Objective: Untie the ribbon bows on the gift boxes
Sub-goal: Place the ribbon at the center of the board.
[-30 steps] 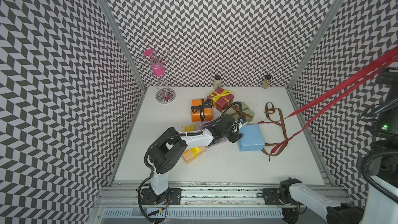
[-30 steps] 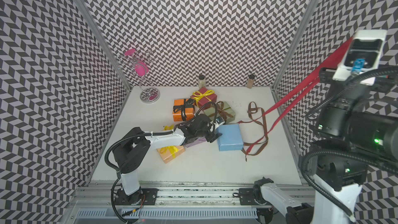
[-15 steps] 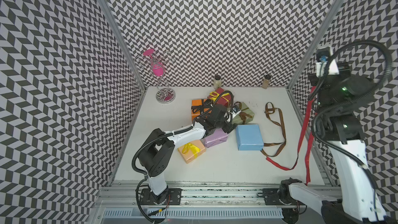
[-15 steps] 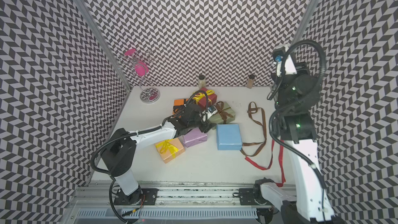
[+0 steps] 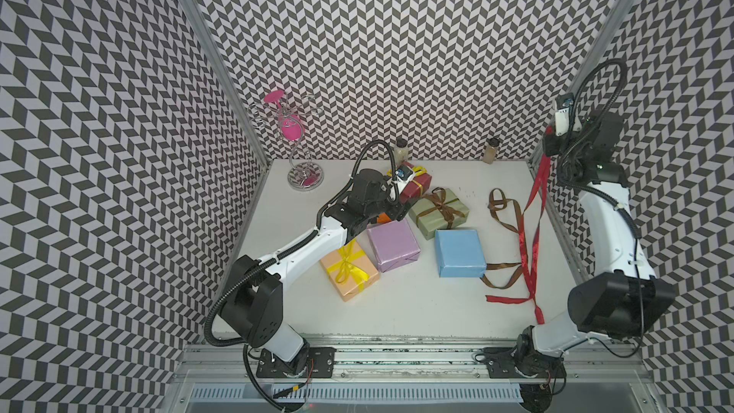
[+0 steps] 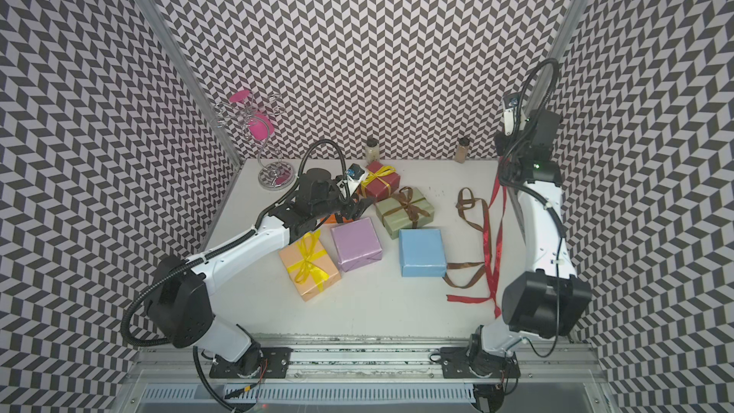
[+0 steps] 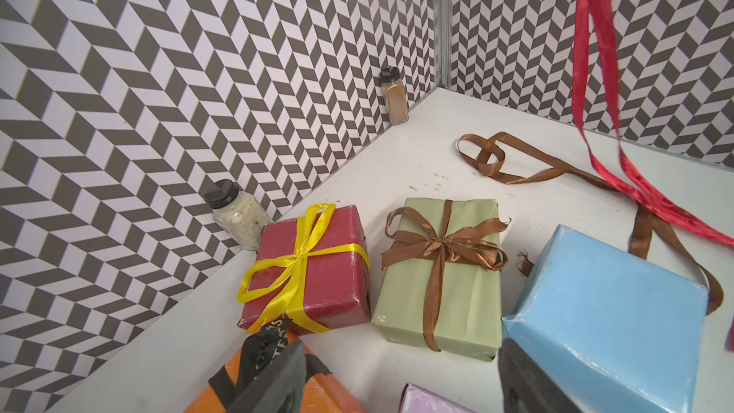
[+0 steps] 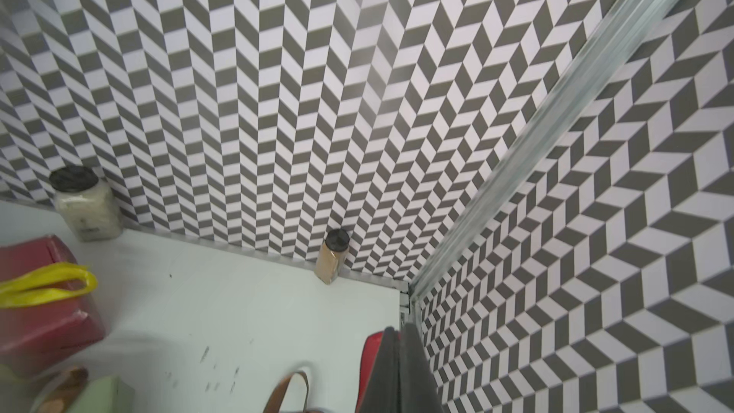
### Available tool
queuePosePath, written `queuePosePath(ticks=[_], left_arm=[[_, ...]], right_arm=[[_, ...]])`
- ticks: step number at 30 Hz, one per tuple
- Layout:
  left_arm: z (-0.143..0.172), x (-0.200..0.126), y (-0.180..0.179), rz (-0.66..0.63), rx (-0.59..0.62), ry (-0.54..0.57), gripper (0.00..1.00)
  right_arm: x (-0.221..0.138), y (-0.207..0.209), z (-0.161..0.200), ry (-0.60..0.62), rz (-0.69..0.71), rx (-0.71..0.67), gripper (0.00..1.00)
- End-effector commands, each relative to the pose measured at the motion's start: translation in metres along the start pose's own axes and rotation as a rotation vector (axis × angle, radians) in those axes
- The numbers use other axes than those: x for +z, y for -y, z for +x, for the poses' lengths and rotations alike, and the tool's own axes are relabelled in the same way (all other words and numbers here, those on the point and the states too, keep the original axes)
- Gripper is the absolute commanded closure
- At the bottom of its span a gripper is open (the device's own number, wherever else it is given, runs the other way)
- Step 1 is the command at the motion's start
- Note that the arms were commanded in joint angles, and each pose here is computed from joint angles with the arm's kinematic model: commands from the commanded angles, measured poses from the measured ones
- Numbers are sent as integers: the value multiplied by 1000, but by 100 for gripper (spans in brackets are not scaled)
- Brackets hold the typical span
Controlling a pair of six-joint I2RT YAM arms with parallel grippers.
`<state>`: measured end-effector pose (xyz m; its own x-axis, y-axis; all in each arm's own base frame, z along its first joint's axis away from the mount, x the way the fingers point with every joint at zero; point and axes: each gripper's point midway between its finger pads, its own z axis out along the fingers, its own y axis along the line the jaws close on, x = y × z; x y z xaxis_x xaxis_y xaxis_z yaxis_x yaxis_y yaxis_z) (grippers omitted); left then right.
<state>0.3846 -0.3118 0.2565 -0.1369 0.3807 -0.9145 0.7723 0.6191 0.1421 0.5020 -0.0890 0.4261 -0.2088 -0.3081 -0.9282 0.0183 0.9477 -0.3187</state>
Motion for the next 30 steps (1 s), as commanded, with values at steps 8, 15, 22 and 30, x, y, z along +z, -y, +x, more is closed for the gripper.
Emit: queuePosePath(ticks=[8,15,22,30], left_arm=[[10,11,4,26,-18,-38,24],[26,32,0,21,-25,-91,24],[44,65,-8,14,-26,-171,25],[72,103,-21,-35,-53,-228,26]], right_arm=[[40,-41,88,-124,-148,102,100],[37,-81,188,-298,-222,93,70],[14,-105,177,-289,-307,-54,35],[-43,-218,196,-190,-674,-217,54]])
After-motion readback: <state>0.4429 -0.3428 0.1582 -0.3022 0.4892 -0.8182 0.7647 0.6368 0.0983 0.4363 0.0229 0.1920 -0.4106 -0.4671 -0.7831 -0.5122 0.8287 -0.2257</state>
